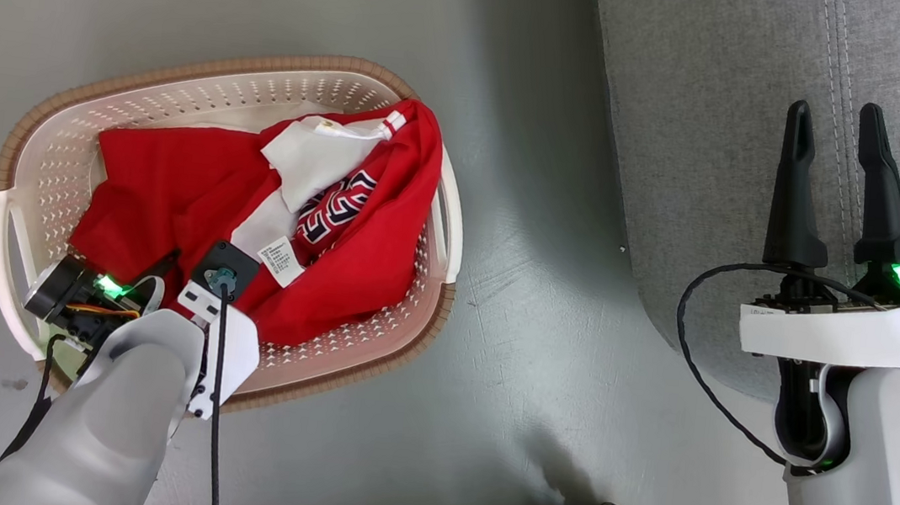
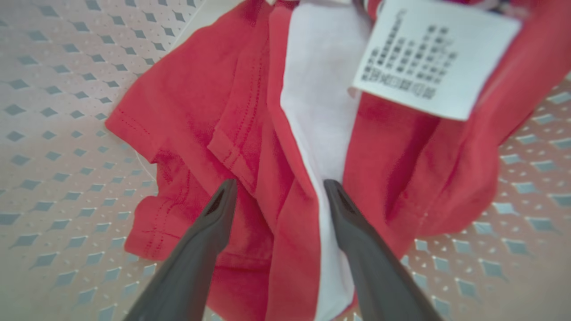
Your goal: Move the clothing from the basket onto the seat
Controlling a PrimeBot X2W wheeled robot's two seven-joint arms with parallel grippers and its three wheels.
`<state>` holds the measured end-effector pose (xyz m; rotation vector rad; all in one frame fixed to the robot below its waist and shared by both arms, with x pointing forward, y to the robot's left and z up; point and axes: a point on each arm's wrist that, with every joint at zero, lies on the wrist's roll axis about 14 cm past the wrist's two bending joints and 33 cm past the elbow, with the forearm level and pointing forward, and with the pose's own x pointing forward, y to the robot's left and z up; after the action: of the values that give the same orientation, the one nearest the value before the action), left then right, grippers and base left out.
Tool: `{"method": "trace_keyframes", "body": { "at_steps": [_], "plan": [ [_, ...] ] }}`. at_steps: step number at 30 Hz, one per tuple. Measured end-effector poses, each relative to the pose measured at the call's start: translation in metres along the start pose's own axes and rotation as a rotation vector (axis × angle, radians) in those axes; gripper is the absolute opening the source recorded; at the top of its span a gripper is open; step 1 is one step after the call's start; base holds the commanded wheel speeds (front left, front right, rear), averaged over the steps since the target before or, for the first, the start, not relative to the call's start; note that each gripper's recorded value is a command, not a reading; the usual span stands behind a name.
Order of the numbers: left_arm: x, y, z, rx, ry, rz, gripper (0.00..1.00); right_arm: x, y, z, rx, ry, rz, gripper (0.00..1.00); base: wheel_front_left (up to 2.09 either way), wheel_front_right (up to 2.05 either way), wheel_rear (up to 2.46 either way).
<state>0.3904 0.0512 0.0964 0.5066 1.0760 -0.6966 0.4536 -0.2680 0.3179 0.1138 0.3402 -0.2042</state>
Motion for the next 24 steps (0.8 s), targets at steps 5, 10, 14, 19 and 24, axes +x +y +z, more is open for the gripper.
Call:
{"method": "trace_keyframes", "body": {
  "at_steps": [5, 10, 14, 19, 24],
  "plan": [
    [0.001, -0.007, -0.003, 0.001, 0.021, -0.032, 1.0, 0.0, 0.001, 0.001, -0.002, 0.0, 0.005, 1.0, 0.0, 0.0, 0.0],
    [0.002, -0.013, -0.003, 0.003, 0.026, -0.06, 0.38, 0.003, 0.002, 0.006, -0.006, -0.016, 0.01, 1.0, 0.0, 0.0, 0.0],
    [0.001, -0.015, -0.002, 0.004, 0.023, -0.071, 0.0, 0.002, 0.001, 0.008, -0.006, -0.018, 0.007, 1.0, 0.0, 0.0, 0.0],
    [-0.001, -0.014, 0.0, 0.003, 0.02, -0.07, 0.0, 0.002, 0.001, 0.011, -0.005, -0.025, 0.007, 1.0, 0.0, 0.0, 0.0],
    [-0.003, -0.011, 0.004, 0.0, 0.004, -0.06, 0.0, 0.002, 0.0, 0.015, -0.002, -0.035, 0.004, 1.0, 0.0, 0.0, 0.0]
  ]
}}
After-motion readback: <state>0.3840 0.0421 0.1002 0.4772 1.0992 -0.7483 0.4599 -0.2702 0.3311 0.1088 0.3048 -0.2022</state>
